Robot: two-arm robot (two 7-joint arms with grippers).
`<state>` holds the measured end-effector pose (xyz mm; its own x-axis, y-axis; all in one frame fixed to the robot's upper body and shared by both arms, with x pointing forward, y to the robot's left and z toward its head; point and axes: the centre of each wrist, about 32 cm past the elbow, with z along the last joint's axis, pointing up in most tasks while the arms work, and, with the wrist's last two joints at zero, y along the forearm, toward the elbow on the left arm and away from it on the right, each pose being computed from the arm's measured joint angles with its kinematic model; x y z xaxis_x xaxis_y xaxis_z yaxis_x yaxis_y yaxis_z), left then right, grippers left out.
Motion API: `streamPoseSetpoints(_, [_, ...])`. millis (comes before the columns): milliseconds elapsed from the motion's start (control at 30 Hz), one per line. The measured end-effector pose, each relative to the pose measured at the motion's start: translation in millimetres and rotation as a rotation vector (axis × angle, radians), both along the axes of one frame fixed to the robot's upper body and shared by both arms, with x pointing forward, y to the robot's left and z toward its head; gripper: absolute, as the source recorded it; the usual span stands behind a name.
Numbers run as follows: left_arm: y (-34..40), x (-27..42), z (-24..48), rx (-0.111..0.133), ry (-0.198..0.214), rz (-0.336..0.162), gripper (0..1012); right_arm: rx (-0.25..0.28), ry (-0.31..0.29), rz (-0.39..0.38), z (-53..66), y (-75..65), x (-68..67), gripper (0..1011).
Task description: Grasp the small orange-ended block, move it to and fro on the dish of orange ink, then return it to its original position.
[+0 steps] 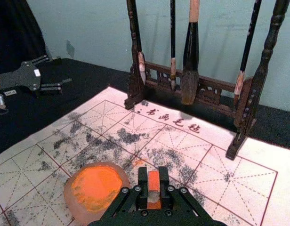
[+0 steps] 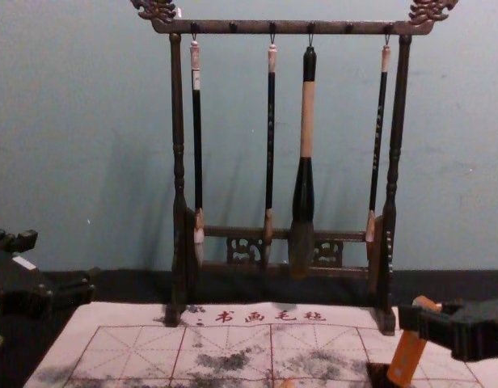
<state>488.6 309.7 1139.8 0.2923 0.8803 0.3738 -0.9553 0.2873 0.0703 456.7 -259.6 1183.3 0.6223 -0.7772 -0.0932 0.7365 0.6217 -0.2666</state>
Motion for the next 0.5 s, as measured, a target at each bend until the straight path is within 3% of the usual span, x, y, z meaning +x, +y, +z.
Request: streamPoseSetpoints(500, [0.0,0.0,0.0,0.000,0.000,0.000,1001,0.003,0.006,-0.006,-3.7,5.6,4.2,133])
